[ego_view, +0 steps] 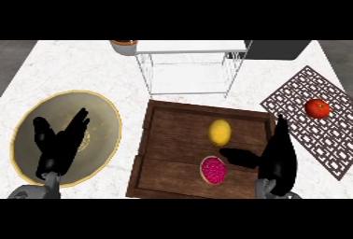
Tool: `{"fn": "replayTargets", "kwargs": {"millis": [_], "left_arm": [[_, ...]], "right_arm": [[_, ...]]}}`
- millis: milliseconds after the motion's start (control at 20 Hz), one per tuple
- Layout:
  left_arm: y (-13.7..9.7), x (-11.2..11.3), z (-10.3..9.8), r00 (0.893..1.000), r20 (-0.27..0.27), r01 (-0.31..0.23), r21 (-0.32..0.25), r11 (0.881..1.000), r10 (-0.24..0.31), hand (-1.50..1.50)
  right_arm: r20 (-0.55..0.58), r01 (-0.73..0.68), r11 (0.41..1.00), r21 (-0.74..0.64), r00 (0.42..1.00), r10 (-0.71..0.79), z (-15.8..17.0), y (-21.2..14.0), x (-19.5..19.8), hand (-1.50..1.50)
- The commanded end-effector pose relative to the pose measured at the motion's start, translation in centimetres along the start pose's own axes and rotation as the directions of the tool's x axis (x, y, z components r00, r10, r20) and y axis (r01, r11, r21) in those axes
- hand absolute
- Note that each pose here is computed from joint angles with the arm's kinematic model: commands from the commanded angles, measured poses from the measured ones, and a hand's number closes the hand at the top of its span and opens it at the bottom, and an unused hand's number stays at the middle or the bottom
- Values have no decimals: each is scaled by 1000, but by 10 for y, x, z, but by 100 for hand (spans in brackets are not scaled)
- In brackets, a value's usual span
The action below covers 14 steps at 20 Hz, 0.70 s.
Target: Pick the lemon from the tray and place it in the tiered shelf
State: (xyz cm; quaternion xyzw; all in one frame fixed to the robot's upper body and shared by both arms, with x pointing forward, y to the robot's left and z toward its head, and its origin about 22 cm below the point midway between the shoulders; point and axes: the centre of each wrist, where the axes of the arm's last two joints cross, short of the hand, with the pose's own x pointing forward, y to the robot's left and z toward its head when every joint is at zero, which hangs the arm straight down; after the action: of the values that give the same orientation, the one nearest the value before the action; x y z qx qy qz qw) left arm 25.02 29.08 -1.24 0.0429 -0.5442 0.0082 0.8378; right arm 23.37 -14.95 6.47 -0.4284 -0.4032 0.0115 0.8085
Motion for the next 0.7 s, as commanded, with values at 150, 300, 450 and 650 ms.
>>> {"fn": "replayTargets", "kwargs": {"millis": [150, 300, 450, 650], "left_arm": [[1, -13, -3, 999, -41, 0, 8, 1000, 0, 0], [-8, -8, -2, 1000, -23, -2, 10, 1000, 2, 0], [-2, -7, -4, 999, -36, -20, -2, 1000, 20, 0], [3, -10, -3, 999, -42, -18, 8, 1000, 19, 0]], "right_arm": [[-219, -89, 996, -12, 972, 84, -18, 18, 23, -150], [-234, -104, 994, -11, 967, 99, -23, 15, 25, -150], [-237, -91, 996, -13, 968, 85, -29, 31, 31, -150], [-260, -128, 992, 1, 958, 124, -35, 38, 29, -150]]}}
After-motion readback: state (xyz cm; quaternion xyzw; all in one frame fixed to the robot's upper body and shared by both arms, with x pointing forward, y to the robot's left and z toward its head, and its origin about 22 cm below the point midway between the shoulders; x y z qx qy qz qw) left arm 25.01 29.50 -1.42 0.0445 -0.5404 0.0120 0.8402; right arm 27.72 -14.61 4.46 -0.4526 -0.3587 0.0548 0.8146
